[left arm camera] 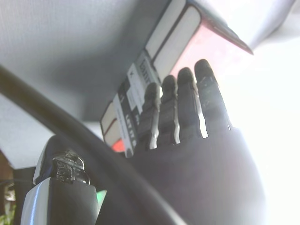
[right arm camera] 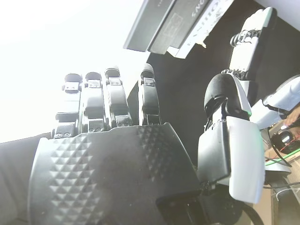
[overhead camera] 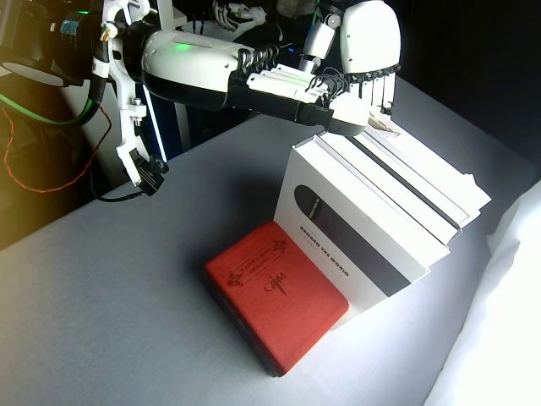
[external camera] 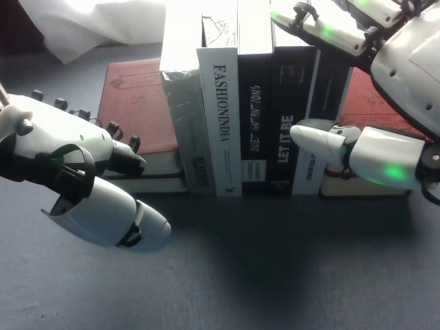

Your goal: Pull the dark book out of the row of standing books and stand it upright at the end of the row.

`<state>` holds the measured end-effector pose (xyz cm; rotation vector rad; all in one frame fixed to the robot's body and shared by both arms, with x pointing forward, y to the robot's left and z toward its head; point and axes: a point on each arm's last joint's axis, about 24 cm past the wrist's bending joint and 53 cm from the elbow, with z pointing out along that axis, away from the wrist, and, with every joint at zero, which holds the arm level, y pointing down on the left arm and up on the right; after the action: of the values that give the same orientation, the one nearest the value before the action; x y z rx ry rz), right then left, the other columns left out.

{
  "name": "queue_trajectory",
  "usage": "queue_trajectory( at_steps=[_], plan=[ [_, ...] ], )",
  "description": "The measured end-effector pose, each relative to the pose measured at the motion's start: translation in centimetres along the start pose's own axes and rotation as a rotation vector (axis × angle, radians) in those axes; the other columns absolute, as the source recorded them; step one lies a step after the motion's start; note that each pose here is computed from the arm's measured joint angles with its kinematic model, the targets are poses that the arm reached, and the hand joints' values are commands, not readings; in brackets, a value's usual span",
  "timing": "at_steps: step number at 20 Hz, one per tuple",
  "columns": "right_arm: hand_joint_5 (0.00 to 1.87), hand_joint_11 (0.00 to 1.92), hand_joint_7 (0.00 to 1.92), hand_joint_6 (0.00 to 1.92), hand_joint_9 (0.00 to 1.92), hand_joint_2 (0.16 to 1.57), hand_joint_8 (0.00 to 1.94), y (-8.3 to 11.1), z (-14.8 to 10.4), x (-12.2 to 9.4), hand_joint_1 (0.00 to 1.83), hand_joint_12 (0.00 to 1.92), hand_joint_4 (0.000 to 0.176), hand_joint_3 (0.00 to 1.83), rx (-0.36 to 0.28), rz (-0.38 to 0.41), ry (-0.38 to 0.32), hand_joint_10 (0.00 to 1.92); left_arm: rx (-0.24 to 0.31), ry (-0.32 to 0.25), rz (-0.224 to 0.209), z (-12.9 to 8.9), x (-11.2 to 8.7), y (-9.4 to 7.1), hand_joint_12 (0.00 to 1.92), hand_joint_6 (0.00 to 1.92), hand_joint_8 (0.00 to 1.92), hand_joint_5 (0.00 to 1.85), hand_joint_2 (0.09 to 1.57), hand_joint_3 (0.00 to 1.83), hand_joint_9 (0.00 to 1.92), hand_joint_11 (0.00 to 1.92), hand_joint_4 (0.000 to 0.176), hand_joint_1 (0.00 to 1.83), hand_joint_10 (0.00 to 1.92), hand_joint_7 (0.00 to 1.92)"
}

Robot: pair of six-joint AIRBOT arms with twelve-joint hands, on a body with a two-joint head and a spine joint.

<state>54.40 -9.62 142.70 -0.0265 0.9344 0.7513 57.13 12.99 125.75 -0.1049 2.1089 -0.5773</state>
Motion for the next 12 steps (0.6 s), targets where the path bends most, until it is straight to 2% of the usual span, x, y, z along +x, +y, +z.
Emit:
queue_trajectory(
  at_steps=[12],
  plan=[
    [0.10, 0.00, 0.08, 0.01, 0.02, 1.14, 0.00, -0.41, 0.05, 0.90, 0.00, 0.00, 0.000, 0.01, 0.034, 0.040, 0.025, 0.00, 0.001, 0.000, -0.001, -0.01, 0.00, -0.03, 0.02, 0.01, 0.01, 0.13, 1.16, 0.00, 0.10, 0.10, 0.000, 0.00, 0.01, 0.11]
  ],
)
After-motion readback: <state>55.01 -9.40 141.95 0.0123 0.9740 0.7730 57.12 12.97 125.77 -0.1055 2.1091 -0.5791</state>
